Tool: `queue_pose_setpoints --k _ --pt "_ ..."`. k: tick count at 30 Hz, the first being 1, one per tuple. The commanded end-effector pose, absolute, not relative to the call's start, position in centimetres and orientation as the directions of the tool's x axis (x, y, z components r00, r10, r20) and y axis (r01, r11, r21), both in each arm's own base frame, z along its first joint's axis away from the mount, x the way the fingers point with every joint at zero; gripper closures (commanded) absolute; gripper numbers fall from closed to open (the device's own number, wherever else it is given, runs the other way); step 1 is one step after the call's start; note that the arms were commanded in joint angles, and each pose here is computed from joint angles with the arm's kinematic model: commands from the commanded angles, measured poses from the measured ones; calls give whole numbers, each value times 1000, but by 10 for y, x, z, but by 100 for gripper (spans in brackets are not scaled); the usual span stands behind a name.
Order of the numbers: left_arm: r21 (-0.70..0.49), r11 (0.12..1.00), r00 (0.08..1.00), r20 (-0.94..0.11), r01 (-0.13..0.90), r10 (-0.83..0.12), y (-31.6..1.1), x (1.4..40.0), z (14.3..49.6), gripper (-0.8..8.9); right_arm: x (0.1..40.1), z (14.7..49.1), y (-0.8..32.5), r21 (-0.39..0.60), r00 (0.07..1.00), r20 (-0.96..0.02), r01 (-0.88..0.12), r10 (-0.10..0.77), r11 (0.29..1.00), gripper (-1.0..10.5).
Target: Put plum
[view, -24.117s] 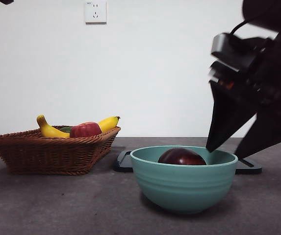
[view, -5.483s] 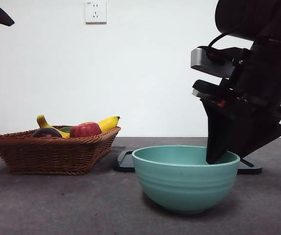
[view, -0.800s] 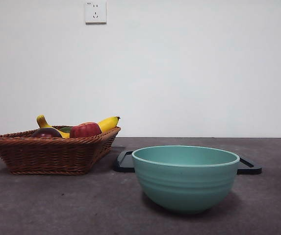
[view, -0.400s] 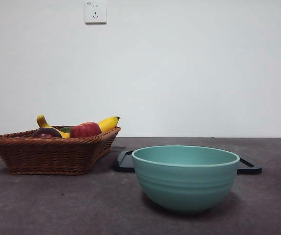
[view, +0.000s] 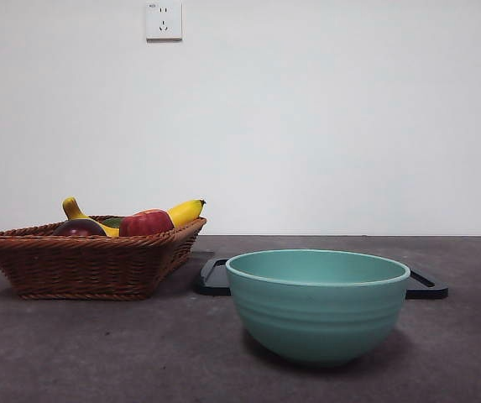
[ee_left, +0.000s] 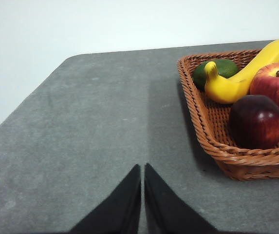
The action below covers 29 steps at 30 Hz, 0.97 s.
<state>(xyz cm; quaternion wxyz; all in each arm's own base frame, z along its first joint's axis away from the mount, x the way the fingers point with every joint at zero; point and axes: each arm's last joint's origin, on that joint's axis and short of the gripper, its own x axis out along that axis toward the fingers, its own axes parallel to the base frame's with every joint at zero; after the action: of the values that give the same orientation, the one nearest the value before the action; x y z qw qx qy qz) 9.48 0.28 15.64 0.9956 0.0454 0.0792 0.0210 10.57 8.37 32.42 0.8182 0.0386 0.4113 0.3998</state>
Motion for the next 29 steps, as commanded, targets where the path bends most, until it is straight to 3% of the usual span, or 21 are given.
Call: queue_pose_setpoints --k 1,8,11,14,20,24,29 --pt "89 995 982 -181 -37 53 3 96 149 805 106 329 85 384 348 -627 -640 697 665 942" --pt "89 995 982 -181 -37 53 3 96 149 805 104 332 78 362 387 -607 -643 694 675 942" --pt "89 995 982 -180 -38 53 3 96 149 805 102 338 66 308 475 -563 -640 677 704 942" --pt "89 995 982 -180 -37 53 3 96 149 805 99 346 50 220 627 -432 -624 648 750 942" --pt "89 995 982 -180 -37 53 3 96 149 805 91 334 23 39 860 -183 -477 476 878 942" --pt "89 995 982 -181 -38 53 3 96 149 805 90 305 12 -42 930 -82 -363 359 931 942" --pt "89 995 982 -181 -37 53 3 96 149 805 92 262 4 -70 971 -2 -237 238 969 942"
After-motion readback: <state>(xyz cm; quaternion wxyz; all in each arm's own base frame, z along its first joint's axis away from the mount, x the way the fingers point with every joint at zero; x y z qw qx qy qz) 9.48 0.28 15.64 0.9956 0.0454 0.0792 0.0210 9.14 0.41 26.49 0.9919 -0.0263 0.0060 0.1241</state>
